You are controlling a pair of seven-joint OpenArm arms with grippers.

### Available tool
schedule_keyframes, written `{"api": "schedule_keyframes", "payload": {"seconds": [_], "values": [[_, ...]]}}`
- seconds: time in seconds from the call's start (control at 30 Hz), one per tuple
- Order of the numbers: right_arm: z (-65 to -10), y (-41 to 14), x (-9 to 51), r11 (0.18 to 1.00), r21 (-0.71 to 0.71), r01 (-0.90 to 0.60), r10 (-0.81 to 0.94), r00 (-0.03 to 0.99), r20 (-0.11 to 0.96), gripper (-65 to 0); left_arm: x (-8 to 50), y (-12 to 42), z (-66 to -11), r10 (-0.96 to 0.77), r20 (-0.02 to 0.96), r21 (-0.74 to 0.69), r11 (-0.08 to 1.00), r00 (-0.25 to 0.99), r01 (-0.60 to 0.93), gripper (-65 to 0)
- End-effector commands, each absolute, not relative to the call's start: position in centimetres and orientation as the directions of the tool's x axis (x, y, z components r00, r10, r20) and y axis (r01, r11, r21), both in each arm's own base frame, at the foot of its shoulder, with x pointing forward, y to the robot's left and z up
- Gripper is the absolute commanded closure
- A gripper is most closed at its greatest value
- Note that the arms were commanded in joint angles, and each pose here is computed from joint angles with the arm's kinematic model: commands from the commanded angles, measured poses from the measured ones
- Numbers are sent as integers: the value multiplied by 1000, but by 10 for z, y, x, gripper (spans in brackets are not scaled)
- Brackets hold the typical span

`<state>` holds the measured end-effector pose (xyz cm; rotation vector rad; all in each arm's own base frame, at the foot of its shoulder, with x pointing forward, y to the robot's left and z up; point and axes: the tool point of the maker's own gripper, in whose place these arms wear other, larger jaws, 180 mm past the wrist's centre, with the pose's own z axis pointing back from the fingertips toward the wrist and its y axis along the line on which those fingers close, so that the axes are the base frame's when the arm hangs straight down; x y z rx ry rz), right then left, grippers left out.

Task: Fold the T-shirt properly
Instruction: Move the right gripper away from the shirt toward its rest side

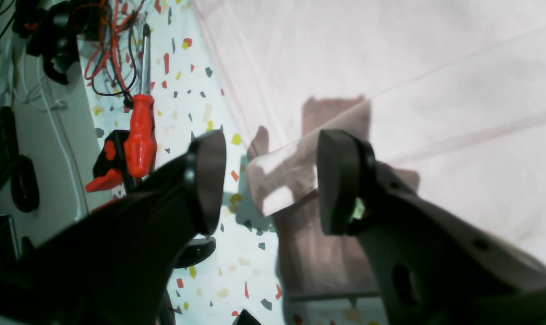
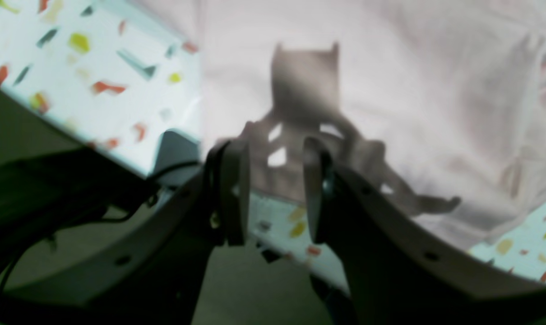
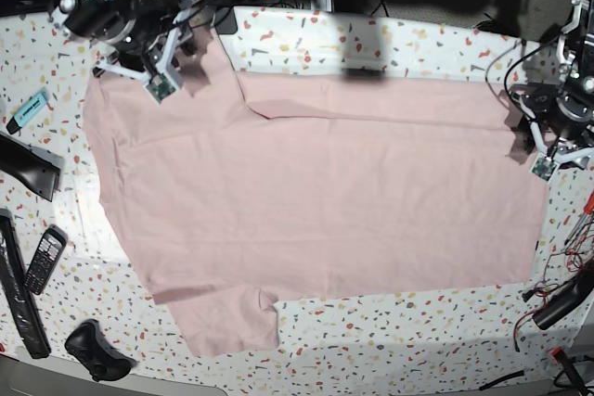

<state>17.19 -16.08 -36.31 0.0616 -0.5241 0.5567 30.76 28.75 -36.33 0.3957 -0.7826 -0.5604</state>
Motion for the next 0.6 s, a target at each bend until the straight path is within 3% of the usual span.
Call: {"api": "schedule_keyframes", "payload": {"seconds": [0.0, 0.17, 0.3, 0.47, 0.57], "values": [[-353, -160, 174, 843, -103, -529, 500, 696, 515, -197, 318, 292, -346, -620, 567, 560, 773, 542, 298, -307], [-339, -179, 169, 861, -149, -486, 486, 704, 518, -197, 317, 287, -350, -608, 577, 547, 783, 545, 296, -307], [-325, -219, 171, 913, -189, -362, 405, 741, 535, -197, 316, 274, -356, -581, 602, 514, 807, 548, 290, -307], [-300, -254, 178, 973, -124, -195, 229, 736, 637, -197, 315, 267, -360, -576, 607, 509, 811, 548, 289, -307], [-307, -274, 173, 988, -86, -124, 151, 766, 625, -197, 316, 270, -359, -596, 590, 534, 794, 545, 290, -307]]}}
